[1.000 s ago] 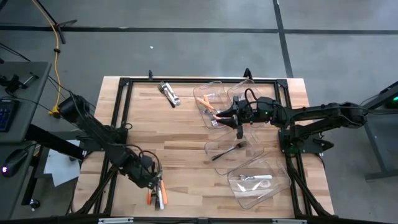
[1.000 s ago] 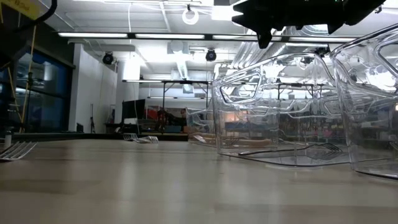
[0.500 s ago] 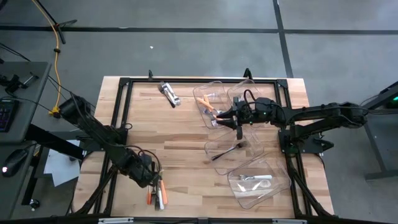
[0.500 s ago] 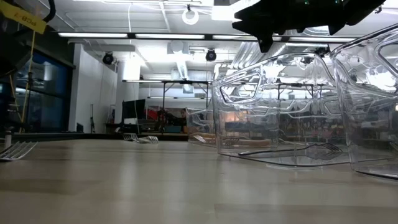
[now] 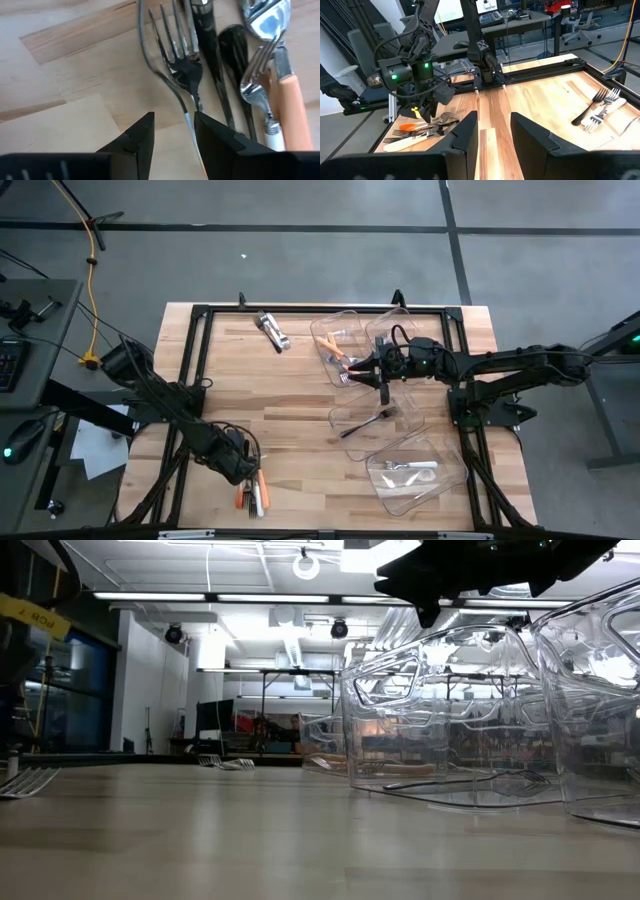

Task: Sort silverware by color (type)
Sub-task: Put the orange fork into the right transparent bin

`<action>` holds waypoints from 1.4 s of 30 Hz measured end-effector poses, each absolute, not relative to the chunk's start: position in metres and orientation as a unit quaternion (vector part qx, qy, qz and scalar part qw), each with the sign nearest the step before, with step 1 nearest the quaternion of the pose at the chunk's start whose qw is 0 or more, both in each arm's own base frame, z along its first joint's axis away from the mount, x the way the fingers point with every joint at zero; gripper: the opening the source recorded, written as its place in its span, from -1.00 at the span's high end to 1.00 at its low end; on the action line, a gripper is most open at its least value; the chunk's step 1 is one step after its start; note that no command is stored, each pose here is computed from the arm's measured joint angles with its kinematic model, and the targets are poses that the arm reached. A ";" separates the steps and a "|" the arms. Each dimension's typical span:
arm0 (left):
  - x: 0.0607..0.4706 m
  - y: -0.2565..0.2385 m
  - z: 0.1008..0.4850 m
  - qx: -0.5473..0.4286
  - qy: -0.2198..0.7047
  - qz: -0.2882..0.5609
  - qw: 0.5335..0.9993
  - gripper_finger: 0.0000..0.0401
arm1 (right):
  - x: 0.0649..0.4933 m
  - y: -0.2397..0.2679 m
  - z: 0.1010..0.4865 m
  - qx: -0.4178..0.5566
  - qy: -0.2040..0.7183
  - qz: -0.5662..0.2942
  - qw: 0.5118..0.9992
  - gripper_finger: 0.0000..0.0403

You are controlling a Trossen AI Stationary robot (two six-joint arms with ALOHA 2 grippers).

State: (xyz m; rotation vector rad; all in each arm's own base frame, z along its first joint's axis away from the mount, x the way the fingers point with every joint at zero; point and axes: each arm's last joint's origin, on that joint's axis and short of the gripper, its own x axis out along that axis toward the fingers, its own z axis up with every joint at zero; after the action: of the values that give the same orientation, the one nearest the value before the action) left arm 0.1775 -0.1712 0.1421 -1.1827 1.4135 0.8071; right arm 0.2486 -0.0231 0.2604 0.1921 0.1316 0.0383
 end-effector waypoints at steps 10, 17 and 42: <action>0.171 -0.165 0.138 -0.473 0.592 0.397 0.517 0.37 | 0.249 -0.023 0.260 0.096 0.066 0.019 0.993 0.50; 0.169 -0.163 0.137 -0.462 0.595 0.407 0.517 0.37 | 0.249 -0.023 0.260 0.096 0.066 0.020 0.993 0.50; 0.168 -0.163 0.137 -0.460 0.589 0.404 0.528 0.96 | 0.249 -0.023 0.260 0.096 0.066 0.020 0.993 0.50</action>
State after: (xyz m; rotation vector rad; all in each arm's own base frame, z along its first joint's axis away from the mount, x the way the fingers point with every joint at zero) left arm 0.1684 -0.1628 0.1373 -1.0984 1.4069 0.9649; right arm 0.2485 -0.0231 0.2604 0.1923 0.1318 0.0405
